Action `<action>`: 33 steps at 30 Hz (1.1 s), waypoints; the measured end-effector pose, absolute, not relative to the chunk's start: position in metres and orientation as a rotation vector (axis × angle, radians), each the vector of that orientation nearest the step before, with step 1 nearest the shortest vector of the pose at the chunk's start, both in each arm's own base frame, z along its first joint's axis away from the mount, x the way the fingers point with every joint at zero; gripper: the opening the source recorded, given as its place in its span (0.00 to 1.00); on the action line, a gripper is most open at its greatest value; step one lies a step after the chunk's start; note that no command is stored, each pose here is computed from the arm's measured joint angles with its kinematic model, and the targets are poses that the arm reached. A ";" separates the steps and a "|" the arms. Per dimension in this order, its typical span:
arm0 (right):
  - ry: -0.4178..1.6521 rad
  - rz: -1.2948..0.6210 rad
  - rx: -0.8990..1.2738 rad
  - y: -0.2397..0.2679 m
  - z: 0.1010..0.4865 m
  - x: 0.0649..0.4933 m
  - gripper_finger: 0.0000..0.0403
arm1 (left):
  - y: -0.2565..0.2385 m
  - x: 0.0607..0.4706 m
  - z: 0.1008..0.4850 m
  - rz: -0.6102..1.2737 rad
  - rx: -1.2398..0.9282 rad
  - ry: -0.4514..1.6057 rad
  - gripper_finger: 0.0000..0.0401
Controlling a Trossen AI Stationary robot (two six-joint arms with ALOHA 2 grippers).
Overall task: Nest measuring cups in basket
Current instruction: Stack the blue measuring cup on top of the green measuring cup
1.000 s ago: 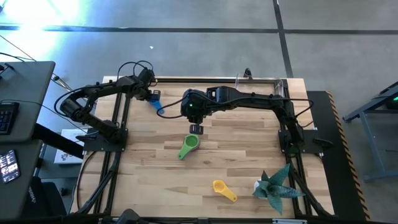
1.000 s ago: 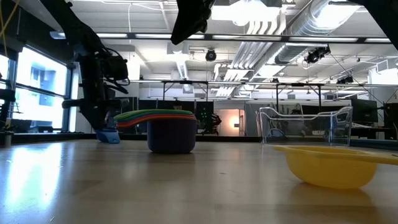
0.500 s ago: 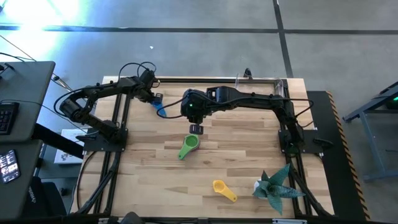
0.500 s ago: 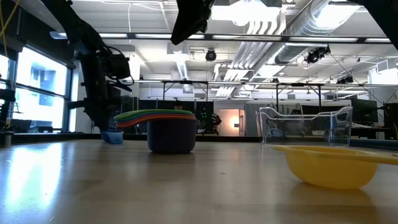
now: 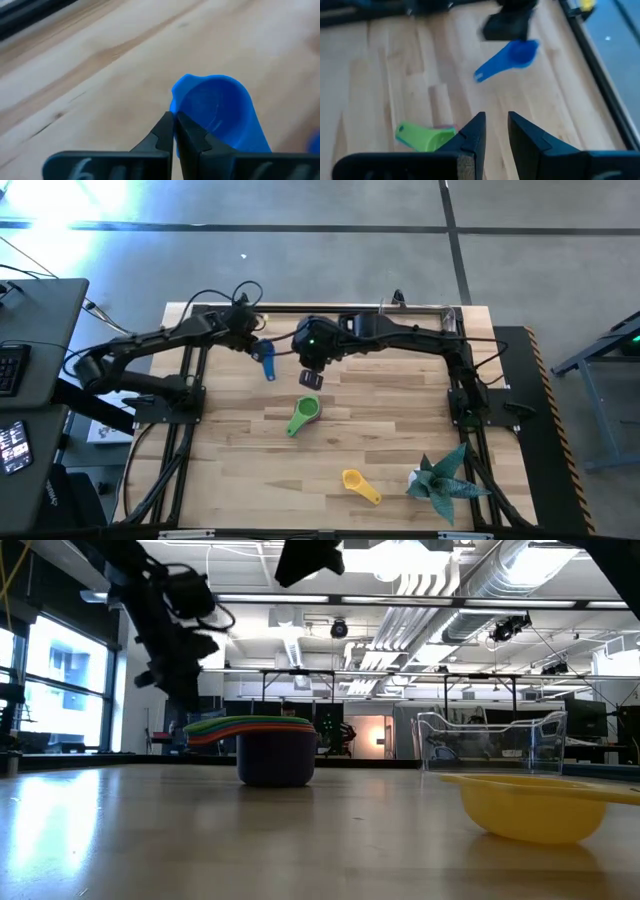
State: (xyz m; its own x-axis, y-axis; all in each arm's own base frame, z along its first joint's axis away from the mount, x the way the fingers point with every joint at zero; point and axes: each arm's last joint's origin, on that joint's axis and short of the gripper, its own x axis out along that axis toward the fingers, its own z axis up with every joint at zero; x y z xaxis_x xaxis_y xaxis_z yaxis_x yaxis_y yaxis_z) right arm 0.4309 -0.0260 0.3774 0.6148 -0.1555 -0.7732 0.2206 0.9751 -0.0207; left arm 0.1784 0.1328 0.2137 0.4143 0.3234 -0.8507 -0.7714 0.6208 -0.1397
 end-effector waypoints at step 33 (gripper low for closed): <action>0.625 -0.658 0.493 -0.039 0.415 0.405 0.18 | 0.047 0.236 0.290 0.035 -0.075 0.727 0.00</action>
